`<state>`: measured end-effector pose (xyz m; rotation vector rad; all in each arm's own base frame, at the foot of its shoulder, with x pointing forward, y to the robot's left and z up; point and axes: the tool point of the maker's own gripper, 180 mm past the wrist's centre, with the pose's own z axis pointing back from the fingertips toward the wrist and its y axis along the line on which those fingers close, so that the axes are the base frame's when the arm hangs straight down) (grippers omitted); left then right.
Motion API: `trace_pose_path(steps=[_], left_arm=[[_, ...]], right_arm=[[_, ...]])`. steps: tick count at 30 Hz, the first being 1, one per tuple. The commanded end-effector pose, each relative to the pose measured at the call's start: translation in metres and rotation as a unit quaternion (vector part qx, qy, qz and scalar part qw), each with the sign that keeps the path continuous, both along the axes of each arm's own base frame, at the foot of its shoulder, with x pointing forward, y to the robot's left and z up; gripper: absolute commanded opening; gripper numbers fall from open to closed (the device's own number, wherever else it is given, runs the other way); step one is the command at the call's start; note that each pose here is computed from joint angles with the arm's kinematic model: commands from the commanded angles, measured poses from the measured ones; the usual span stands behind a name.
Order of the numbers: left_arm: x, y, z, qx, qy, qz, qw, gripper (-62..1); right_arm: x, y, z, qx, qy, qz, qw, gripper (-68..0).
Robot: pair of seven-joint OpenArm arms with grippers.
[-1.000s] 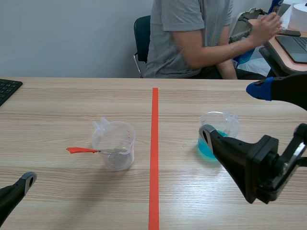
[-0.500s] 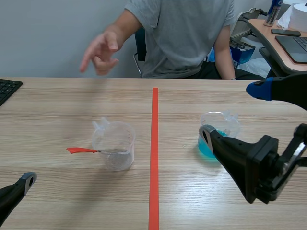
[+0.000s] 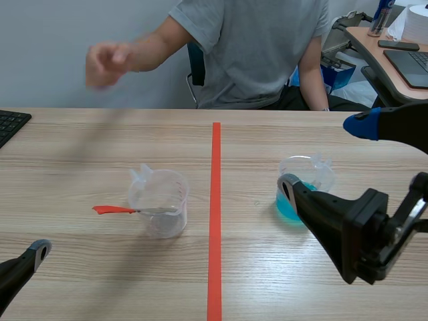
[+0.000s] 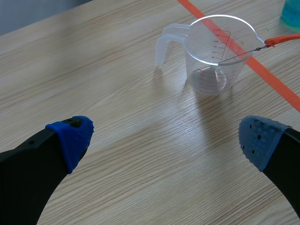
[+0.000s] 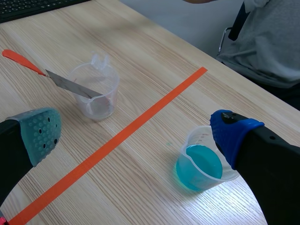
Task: Do the redox reaction experiment.
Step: 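Return to the home posture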
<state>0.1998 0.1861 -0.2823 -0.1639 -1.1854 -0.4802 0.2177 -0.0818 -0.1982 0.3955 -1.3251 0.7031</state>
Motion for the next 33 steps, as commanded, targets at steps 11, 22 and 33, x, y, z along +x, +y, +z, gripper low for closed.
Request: trace_pose_path(steps=[11, 22, 33], left_arm=[[0.004, -0.004, 0.01, -0.011, -0.018, 0.0, 0.9998, 1.4], [-0.003, -0.012, 0.038, -0.006, -0.038, -0.016, 0.9992, 1.4], [-0.007, -0.023, 0.051, -0.009, -0.045, -0.029, 0.9985, 1.4]], right_arm=[[0.004, 0.001, 0.012, 0.008, -0.019, -0.001, 0.9998, 0.4], [0.004, 0.001, 0.012, 0.009, -0.02, -0.001, 0.9998, 0.4], [0.004, 0.001, 0.012, 0.009, -0.02, -0.001, 0.9998, 0.4]])
